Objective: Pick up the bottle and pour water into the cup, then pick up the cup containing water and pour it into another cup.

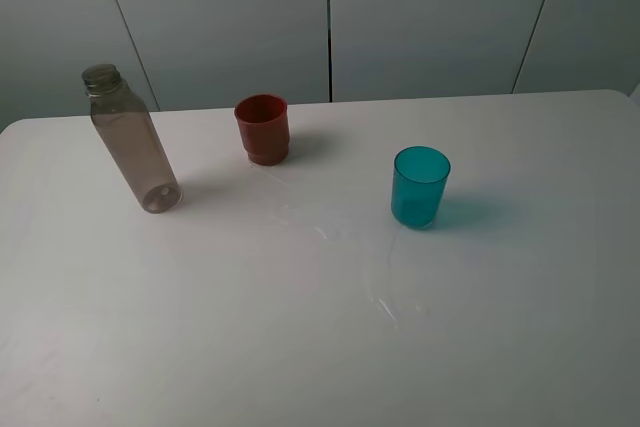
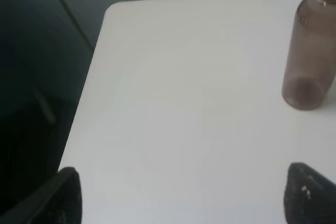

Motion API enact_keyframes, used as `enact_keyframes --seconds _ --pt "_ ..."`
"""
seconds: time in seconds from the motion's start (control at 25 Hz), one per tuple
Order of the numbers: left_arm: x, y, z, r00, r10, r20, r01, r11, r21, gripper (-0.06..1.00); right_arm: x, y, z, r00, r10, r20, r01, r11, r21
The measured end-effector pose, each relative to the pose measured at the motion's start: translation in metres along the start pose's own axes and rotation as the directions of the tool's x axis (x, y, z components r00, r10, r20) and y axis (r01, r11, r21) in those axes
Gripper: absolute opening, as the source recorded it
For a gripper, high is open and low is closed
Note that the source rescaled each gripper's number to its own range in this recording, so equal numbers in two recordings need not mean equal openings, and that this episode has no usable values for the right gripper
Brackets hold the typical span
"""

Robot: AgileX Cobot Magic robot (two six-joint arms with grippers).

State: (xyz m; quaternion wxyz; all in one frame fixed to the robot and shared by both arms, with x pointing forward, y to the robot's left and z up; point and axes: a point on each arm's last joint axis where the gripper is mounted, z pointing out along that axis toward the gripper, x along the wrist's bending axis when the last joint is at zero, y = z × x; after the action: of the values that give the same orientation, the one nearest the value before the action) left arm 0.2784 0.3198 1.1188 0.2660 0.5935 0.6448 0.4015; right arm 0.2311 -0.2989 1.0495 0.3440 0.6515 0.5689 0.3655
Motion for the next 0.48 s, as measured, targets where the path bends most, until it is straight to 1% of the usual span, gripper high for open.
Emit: enact_keyframes --seconds 0.08,0.16,0.28,0.36,0.48 --pt "-0.002 -0.017 -0.022 0.998 -0.015 0.056 0.017 0.999 -0.049 0.94 0.000 0.000 0.000 1.000 0.000 0.000 0.000 1.000 0.000" --pt "-0.004 -0.033 -0.042 0.995 -0.014 0.103 0.028 0.991 -0.128 0.94 0.000 0.000 0.000 1.000 0.000 0.000 0.000 1.000 0.000" --pt "-0.003 -0.051 -0.061 0.992 0.013 0.123 0.017 0.970 -0.244 0.94 0.000 0.000 0.000 1.000 0.000 0.000 0.000 1.000 0.000" --pt "-0.005 -0.054 -0.063 0.990 0.018 0.139 0.020 0.965 -0.262 0.94 0.000 0.000 0.000 1.000 0.000 0.000 0.000 1.000 0.000" --pt "-0.012 -0.058 -0.052 0.980 0.008 0.198 0.037 0.975 -0.220 0.94 0.000 0.000 0.000 1.000 0.000 0.000 0.000 1.000 0.000"
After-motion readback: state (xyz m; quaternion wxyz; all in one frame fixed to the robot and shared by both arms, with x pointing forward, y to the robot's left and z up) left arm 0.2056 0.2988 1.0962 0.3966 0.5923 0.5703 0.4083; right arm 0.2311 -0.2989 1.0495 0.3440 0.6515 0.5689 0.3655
